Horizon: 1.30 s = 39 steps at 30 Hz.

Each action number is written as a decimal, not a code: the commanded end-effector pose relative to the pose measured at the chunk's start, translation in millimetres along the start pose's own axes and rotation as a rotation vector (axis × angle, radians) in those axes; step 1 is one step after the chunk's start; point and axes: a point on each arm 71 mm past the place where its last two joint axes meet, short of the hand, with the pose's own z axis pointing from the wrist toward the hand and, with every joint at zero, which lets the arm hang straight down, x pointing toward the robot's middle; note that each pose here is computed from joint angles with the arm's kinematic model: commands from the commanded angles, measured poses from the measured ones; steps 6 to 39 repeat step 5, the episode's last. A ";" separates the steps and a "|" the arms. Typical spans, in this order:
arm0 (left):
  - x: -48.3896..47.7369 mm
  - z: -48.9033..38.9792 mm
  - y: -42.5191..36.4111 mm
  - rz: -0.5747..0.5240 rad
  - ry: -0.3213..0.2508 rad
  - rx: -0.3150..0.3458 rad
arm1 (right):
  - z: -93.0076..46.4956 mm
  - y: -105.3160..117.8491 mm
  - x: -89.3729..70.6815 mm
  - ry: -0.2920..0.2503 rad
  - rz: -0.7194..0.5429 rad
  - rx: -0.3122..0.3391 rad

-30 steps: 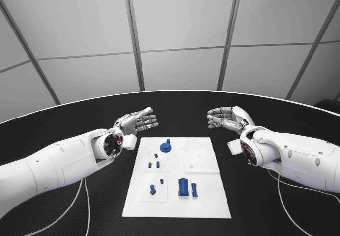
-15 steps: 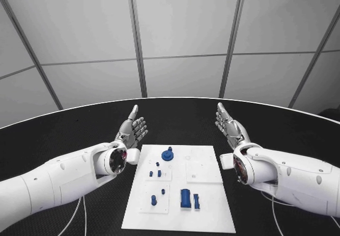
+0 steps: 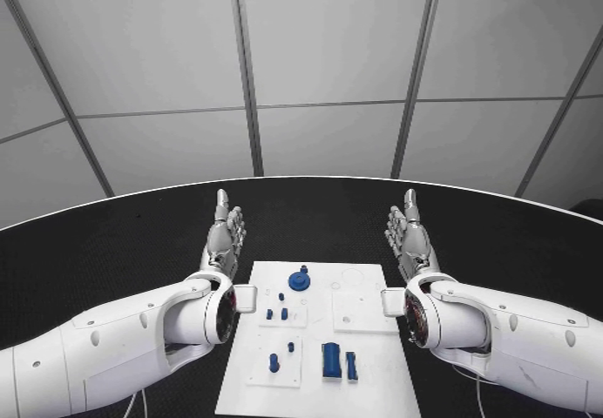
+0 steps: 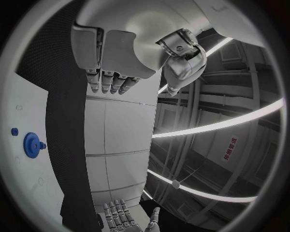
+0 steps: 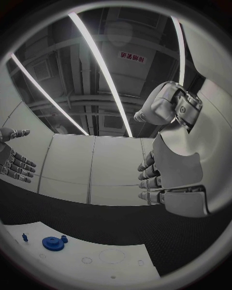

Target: Assemble the parts on the task board

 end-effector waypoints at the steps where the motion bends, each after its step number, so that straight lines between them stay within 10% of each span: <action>1: 2.5 -6.8 -4.4 0.033 -0.035 0.030 | 0.0 0.0 0.0 0.000 0.000 0.000; 39: 3.8 -10.4 -6.9 0.047 -0.047 0.048 | 0.0 0.0 0.0 0.000 0.000 0.000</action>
